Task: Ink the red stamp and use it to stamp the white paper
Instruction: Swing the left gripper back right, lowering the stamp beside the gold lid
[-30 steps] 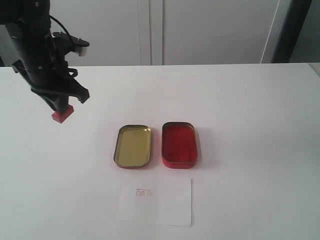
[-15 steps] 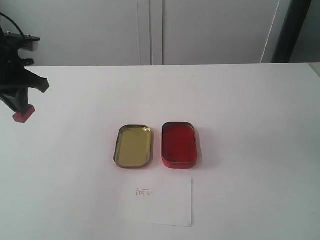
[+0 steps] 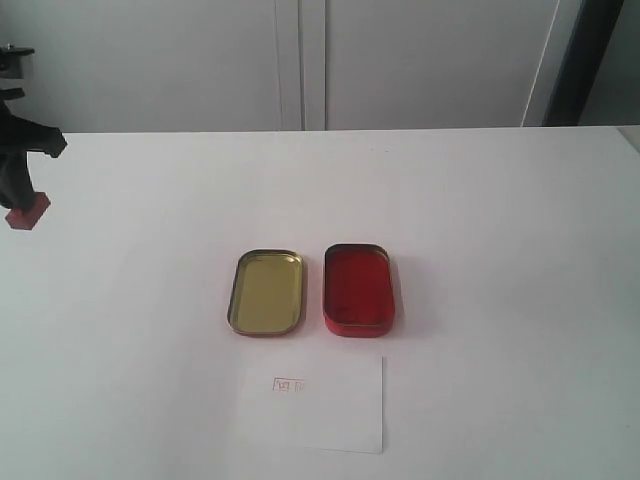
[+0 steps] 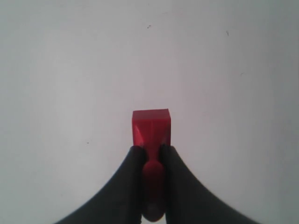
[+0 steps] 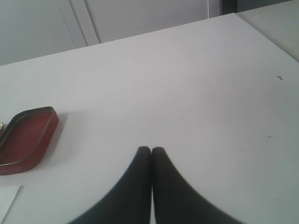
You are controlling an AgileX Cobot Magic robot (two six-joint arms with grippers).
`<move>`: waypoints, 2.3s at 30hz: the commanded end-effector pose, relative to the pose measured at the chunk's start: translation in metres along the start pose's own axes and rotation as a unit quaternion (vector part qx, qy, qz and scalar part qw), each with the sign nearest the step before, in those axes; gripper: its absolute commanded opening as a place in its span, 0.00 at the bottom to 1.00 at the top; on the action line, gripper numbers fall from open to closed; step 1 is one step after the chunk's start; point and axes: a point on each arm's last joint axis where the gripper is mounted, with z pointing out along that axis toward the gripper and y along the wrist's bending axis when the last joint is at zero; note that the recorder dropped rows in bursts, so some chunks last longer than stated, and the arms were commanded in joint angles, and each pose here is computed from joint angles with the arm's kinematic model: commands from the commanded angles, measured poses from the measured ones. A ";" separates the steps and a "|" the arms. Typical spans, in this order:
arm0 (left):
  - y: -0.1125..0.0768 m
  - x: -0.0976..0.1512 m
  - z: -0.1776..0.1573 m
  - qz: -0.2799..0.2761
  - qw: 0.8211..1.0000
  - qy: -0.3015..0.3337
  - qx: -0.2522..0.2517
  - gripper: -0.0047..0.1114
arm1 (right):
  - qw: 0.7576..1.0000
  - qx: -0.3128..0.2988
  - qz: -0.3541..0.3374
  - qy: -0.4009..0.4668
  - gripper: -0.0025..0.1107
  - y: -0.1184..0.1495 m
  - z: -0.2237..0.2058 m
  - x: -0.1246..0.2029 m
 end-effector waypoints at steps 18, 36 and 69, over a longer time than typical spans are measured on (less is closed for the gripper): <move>-0.046 0.008 0.013 0.064 0.987 -0.016 0.149 0.04 | 1.000 -0.003 -0.001 -0.007 0.02 0.000 0.000 -0.001; -0.072 0.042 0.063 0.077 0.942 -0.021 0.325 0.04 | 1.000 -0.003 -0.001 -0.007 0.02 0.000 0.000 -0.001; -0.080 0.078 0.169 -0.036 0.900 0.013 0.434 0.04 | 1.000 -0.003 0.007 -0.007 0.02 0.000 0.000 -0.001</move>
